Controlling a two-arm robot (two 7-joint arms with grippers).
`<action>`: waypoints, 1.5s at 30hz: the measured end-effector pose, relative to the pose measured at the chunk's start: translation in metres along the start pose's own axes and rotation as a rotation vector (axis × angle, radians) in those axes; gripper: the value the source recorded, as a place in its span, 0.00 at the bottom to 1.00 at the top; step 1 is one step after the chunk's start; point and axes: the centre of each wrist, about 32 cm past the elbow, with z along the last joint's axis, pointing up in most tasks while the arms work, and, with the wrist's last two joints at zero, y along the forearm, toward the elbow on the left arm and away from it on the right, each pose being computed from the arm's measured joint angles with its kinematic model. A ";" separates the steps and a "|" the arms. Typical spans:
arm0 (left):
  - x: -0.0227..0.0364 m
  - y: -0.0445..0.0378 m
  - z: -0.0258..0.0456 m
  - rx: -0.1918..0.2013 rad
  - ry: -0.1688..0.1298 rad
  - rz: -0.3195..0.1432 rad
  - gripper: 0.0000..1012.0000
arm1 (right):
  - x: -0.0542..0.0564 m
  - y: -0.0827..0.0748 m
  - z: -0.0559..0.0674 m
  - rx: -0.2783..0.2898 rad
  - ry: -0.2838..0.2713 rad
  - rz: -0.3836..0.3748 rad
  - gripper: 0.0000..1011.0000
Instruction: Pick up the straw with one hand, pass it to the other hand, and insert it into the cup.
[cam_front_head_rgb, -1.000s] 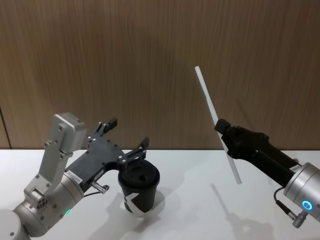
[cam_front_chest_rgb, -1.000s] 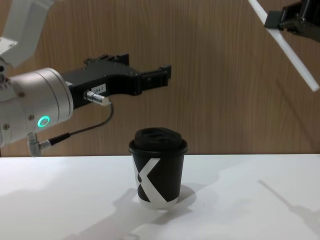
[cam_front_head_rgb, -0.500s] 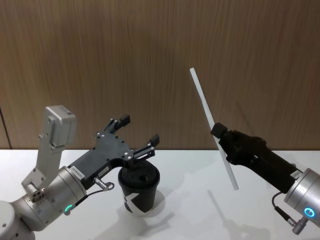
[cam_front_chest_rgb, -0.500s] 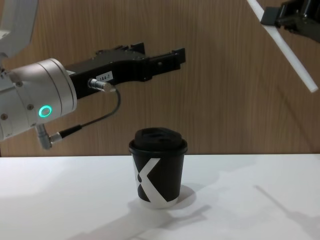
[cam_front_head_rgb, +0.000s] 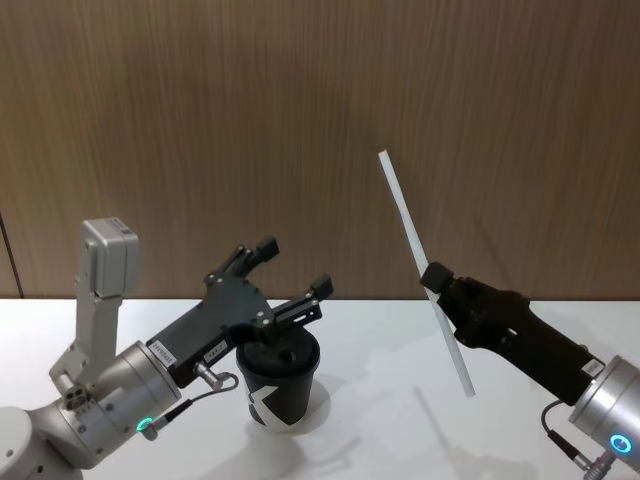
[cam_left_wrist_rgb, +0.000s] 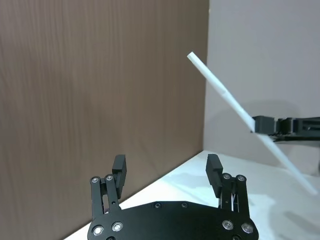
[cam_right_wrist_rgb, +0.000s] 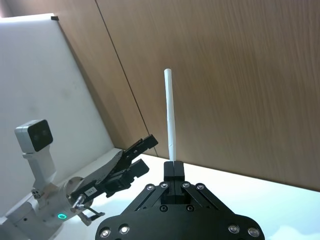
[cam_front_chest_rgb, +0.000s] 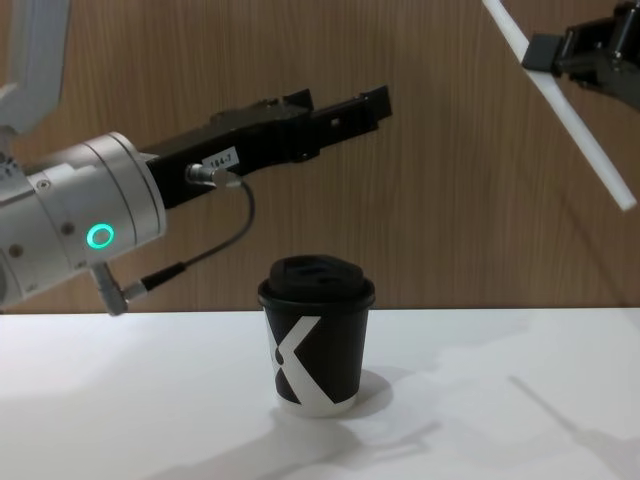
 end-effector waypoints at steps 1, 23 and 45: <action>0.0000 -0.0002 -0.0009 -0.003 0.007 -0.004 0.99 | 0.001 0.000 -0.001 0.002 0.002 0.004 0.00; -0.0006 -0.0116 -0.0259 -0.065 0.177 -0.121 0.99 | 0.019 -0.012 -0.020 0.051 0.051 0.100 0.00; -0.0021 -0.0265 -0.0329 -0.063 0.234 -0.199 0.99 | 0.025 -0.019 -0.030 0.051 0.059 0.153 0.00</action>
